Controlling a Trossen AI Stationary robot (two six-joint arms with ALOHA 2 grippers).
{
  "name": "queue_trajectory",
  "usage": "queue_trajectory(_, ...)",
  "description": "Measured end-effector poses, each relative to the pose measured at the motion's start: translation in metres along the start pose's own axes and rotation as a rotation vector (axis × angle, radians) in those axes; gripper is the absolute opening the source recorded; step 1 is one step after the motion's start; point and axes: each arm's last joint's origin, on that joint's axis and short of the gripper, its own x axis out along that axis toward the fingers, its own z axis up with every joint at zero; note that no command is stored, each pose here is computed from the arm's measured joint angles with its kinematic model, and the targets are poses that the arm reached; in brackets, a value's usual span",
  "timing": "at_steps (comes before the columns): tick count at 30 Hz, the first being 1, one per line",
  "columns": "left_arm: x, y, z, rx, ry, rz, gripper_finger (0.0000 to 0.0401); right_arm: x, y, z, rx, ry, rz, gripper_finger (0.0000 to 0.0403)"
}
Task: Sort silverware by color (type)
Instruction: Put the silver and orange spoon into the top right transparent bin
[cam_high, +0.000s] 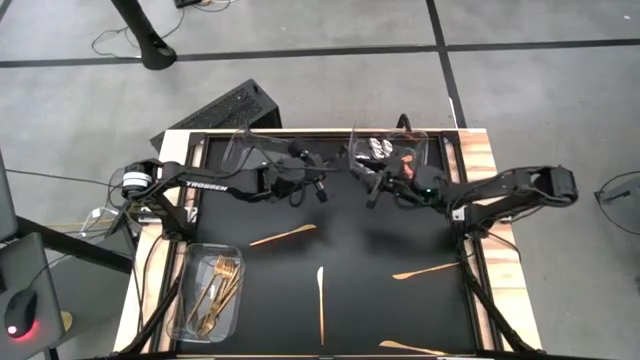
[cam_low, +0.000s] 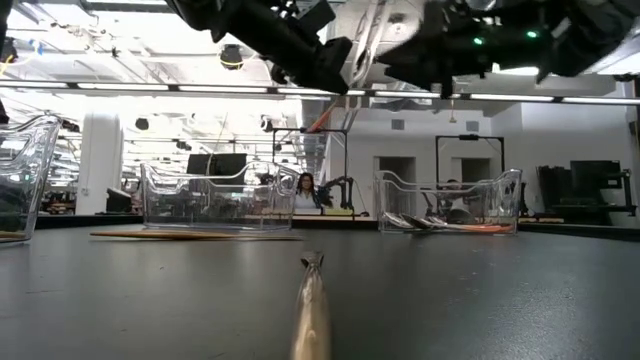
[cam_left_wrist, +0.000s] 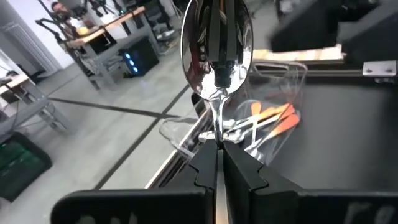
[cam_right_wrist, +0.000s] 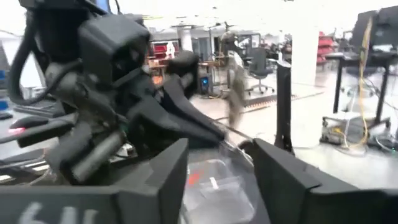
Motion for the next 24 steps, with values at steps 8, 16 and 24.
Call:
queue_trajectory(8, -0.001, -0.003, -0.003, 0.021, 0.033, -0.007, 0.0, 0.038, 0.008, 0.005, -0.055, 0.013, -0.056, 0.0245)
queue_trajectory(16, -0.004, -0.008, -0.004, 0.051, 0.044, -0.005, 0.0, 0.046, 0.007, 0.004, -0.067, 0.037, -0.155, 0.0093)
queue_trajectory(24, -0.004, -0.006, -0.004, 0.054, 0.052, 0.034, 0.0015, 0.043, 0.003, 0.007, -0.079, 0.071, -0.242, 0.0014)
